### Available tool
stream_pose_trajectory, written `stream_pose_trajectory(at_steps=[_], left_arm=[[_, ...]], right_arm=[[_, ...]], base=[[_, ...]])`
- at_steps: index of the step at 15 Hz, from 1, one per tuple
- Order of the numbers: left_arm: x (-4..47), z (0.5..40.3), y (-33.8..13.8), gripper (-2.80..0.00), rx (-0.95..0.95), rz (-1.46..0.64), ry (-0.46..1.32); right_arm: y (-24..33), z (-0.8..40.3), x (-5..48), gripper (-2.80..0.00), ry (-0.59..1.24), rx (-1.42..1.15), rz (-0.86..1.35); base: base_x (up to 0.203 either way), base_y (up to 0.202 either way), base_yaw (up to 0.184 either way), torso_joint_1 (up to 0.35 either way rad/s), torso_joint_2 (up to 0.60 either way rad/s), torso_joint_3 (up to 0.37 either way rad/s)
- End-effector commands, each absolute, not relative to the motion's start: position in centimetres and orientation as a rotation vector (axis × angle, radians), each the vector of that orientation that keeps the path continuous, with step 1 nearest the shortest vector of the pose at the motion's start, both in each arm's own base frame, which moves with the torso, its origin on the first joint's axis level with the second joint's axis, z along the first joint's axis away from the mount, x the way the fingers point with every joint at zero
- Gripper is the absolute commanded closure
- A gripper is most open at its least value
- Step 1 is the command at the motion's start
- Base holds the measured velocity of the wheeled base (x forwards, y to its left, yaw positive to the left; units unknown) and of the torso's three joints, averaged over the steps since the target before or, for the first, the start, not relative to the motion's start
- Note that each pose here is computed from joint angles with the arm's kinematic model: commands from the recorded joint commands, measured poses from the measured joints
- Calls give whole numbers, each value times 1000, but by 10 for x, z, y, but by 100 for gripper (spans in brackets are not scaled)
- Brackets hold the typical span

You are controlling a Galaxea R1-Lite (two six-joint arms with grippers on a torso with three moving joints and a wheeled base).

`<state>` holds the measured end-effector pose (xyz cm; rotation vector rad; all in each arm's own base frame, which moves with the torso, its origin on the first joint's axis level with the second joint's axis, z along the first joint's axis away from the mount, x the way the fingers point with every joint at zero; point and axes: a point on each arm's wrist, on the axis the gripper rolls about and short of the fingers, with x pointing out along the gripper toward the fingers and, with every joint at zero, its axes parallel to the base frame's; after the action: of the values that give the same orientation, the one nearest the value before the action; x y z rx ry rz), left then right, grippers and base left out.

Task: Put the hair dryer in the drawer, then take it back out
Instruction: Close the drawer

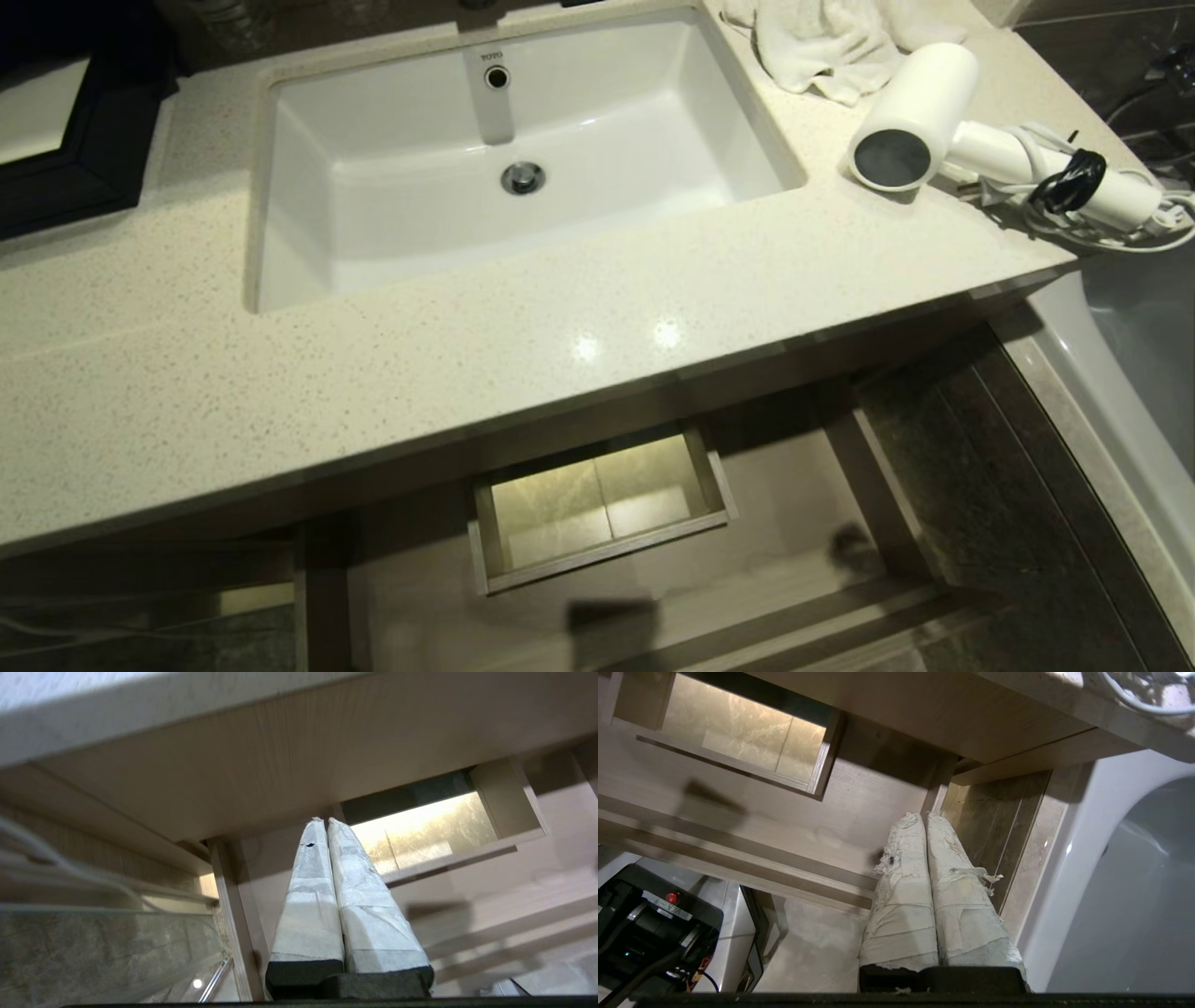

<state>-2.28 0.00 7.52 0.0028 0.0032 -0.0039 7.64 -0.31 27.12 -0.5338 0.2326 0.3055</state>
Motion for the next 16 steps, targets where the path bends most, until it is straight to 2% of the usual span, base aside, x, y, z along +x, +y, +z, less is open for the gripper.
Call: stream_pose_trajectory(at_steps=[1,16], left_arm=[[-23,75,0,0,3,-3,4],[-23,75,0,0,3,-4,5]], right_arm=[[-3,270,75,0,230,-537,309],[-1,257,62,0,193,-542,297]], base=[[0,0,0,-329,139,-159],[0,0,0,-305,67,-238]])
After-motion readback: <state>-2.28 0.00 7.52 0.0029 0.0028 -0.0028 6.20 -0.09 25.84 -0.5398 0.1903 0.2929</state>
